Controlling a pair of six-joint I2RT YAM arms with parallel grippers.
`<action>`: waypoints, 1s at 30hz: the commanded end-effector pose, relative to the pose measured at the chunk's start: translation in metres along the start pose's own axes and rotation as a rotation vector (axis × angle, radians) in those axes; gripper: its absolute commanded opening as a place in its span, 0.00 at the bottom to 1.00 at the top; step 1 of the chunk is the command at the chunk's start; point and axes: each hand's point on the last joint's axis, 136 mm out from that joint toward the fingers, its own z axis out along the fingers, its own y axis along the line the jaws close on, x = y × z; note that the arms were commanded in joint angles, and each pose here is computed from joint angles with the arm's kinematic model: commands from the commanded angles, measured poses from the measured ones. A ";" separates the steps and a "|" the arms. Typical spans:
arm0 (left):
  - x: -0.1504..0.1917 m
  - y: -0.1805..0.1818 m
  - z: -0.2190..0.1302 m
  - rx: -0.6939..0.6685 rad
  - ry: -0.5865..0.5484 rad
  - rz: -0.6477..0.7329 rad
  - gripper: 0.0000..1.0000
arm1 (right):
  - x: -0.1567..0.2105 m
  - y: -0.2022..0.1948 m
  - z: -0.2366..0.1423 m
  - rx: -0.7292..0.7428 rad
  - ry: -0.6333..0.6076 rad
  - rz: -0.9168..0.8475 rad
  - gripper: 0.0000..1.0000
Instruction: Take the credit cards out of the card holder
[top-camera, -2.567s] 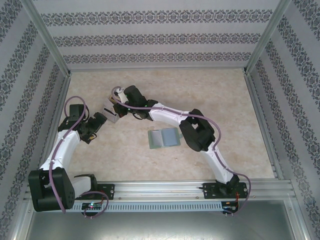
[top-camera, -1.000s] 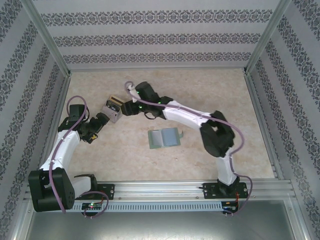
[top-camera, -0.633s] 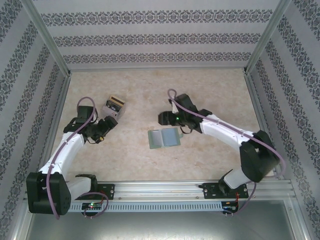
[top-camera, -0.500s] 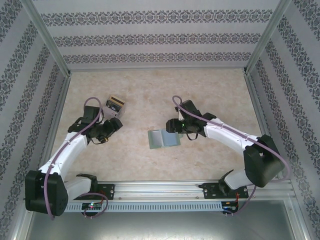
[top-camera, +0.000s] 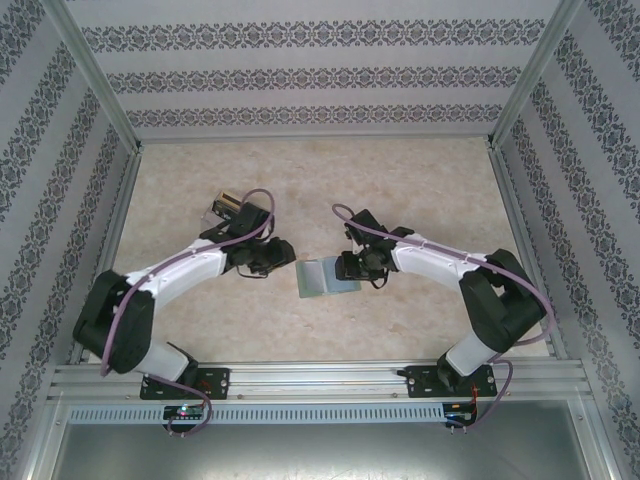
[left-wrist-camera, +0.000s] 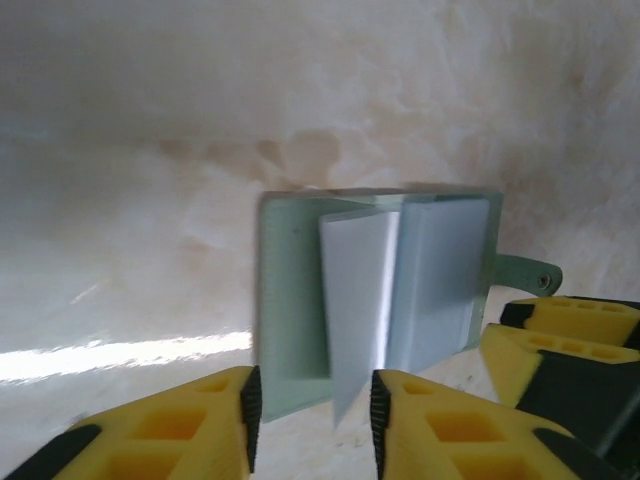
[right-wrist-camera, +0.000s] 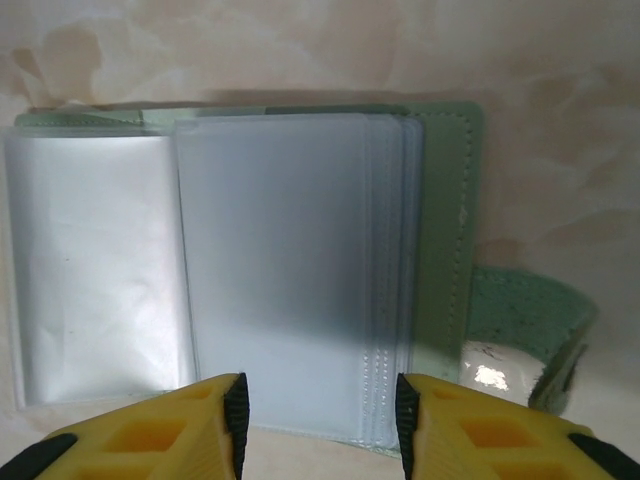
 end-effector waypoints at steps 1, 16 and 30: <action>0.000 -0.033 0.017 0.071 0.015 0.036 0.31 | -0.006 0.001 0.002 0.030 -0.003 -0.018 0.47; 0.020 -0.004 0.075 -0.100 0.147 0.034 0.14 | 0.001 -0.009 0.024 0.079 0.070 -0.027 0.43; 0.033 0.025 0.095 -0.195 0.201 0.034 0.04 | -0.002 0.019 0.022 -0.077 0.077 -0.032 0.24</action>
